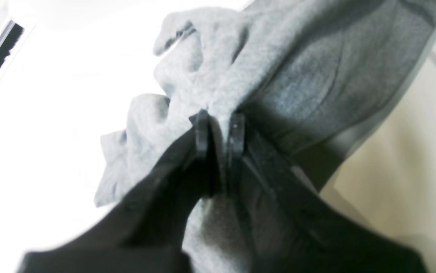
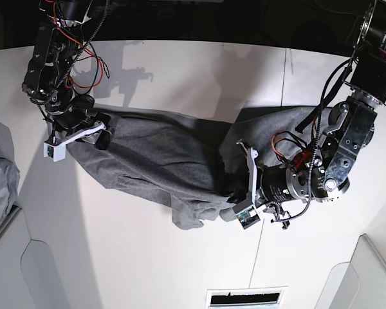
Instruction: Layout the t-shirt on the table in an organized manner, then fold the t-shirt properly
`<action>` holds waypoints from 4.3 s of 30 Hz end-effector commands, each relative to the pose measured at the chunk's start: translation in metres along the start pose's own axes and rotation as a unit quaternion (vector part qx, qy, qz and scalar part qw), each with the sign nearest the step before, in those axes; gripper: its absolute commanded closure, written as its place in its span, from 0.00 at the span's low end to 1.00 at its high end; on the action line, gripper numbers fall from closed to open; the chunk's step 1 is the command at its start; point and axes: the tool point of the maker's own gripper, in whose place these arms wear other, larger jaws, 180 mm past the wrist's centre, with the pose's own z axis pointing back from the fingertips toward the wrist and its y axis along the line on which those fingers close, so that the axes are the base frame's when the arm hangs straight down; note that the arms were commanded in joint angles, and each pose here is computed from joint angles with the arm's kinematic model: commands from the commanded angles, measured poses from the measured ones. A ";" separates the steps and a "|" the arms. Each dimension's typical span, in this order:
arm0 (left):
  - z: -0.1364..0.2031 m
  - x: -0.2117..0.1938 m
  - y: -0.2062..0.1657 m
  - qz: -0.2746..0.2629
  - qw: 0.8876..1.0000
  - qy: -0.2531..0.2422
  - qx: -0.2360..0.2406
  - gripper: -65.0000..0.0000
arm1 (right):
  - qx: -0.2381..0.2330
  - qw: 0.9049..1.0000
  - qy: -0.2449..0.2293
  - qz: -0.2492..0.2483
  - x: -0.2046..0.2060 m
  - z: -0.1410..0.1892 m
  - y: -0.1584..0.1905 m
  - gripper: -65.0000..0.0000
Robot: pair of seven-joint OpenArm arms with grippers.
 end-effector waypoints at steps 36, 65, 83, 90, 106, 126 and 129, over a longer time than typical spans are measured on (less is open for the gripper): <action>0.043 -0.027 0.060 0.145 0.982 0.001 0.119 0.40 | -0.033 0.998 -0.009 0.059 0.043 -0.020 -0.051 0.47; 0.038 -0.177 0.061 0.294 0.942 0.117 0.116 1.00 | -0.003 0.992 -0.008 0.123 0.050 -0.022 -0.030 1.00; 0.133 -0.079 0.126 0.295 0.949 -0.045 0.097 1.00 | 0.031 0.991 -0.112 0.066 0.126 0.034 -0.063 1.00; 0.195 -0.032 0.166 0.263 0.943 -0.134 0.156 1.00 | 0.055 0.985 -0.149 0.070 0.150 0.051 -0.047 1.00; 0.314 0.068 0.179 0.088 0.940 -0.207 0.256 1.00 | 0.107 0.952 -0.246 0.146 0.220 0.122 0.006 1.00; 0.191 -0.123 0.156 0.397 0.904 -0.072 0.145 0.60 | 0.044 0.985 -0.134 0.096 0.152 0.082 -0.053 0.44; 0.189 -0.115 0.148 0.408 0.902 -0.080 0.119 0.60 | 0.023 0.989 -0.123 0.085 0.138 0.087 -0.070 0.44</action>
